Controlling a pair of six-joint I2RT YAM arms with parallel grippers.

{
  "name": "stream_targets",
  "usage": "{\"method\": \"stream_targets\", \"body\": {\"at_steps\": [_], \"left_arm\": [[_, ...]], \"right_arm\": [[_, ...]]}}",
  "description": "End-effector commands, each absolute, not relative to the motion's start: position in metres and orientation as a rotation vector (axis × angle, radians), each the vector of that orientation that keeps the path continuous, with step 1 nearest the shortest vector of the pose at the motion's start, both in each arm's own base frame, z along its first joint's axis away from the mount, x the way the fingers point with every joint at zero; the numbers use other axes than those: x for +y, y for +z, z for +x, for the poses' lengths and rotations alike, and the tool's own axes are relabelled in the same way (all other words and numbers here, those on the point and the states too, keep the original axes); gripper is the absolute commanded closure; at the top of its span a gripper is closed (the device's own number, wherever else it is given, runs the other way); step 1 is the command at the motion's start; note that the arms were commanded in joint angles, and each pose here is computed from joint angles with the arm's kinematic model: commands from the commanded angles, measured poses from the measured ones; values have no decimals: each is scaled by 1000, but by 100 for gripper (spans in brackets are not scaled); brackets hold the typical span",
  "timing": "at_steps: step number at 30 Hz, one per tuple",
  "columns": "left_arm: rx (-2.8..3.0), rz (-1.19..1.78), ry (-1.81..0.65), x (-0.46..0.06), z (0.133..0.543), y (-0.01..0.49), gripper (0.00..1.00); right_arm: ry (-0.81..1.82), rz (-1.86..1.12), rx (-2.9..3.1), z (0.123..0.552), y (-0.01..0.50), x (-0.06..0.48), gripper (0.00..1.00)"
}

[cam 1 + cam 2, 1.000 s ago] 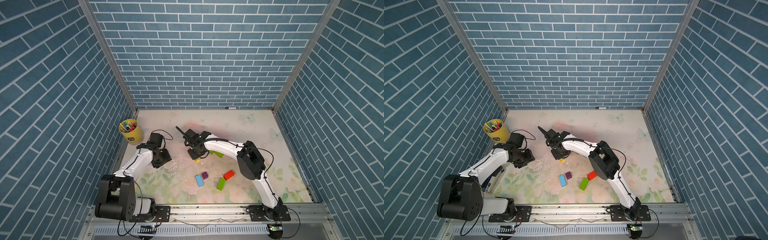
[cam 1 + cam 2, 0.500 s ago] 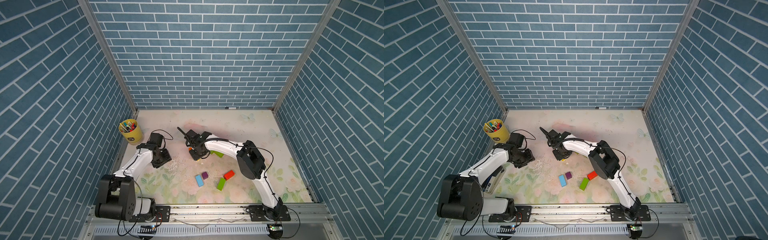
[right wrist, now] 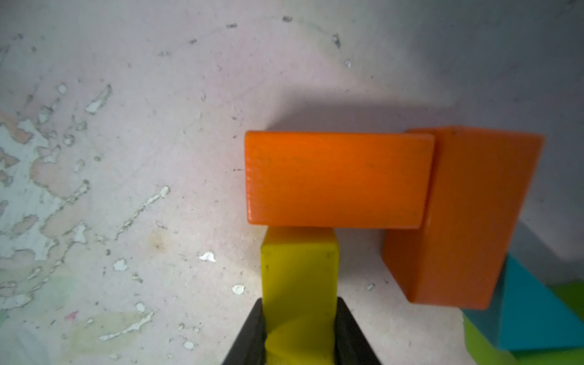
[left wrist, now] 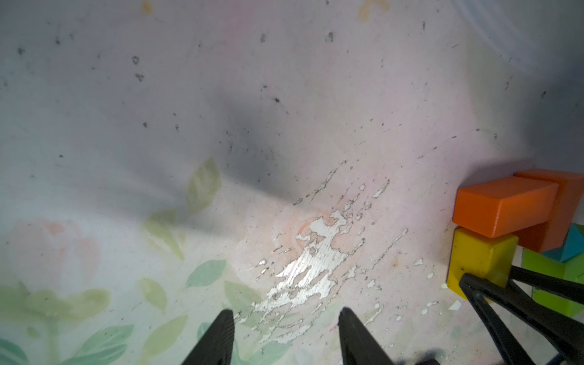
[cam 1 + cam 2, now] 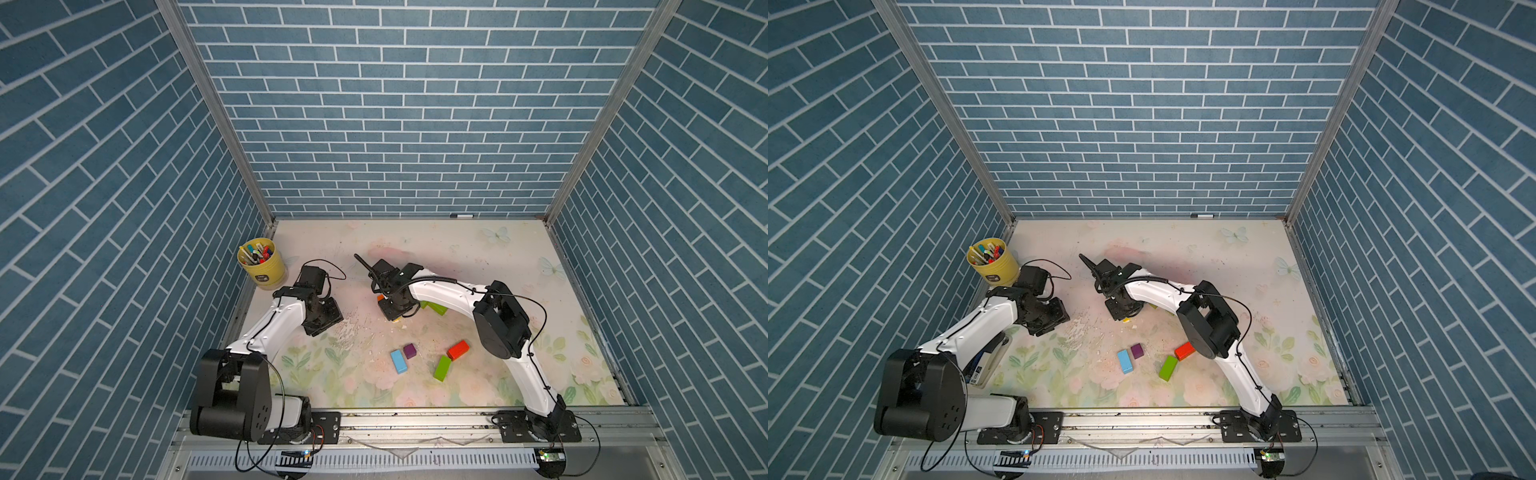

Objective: Assemble a heart with building blocks
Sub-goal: Assemble the building block at the center of the board.

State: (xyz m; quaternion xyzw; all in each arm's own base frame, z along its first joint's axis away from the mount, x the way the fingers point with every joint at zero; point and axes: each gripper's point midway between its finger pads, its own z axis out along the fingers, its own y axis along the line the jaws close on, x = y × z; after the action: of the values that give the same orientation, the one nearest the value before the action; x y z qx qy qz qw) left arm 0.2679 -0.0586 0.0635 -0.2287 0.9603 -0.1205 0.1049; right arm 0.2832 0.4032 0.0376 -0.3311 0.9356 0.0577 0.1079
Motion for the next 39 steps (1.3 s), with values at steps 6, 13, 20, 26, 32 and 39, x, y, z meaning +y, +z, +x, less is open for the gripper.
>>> {"method": "stream_targets", "body": {"at_steps": [6,13,20,26,32,39], "left_arm": [[2857,-661,-327,-56,262,55,44],[2859,-656,-327,-56,261,55,44],[2862,-620,-278,-56,259,58,44],[2890,-461,-211,-83,248,67,42],[2989,-220,-211,-133,200,71,40],[2992,-77,-310,-182,161,84,27]], "right_arm": [[172,-968,2762,283,36,410,68],[152,-951,2770,284,31,410,67],[193,-964,2754,280,40,413,45],[199,-972,2712,274,62,413,37],[70,-642,2644,291,114,353,37],[-40,-135,2669,292,138,220,37]]}}
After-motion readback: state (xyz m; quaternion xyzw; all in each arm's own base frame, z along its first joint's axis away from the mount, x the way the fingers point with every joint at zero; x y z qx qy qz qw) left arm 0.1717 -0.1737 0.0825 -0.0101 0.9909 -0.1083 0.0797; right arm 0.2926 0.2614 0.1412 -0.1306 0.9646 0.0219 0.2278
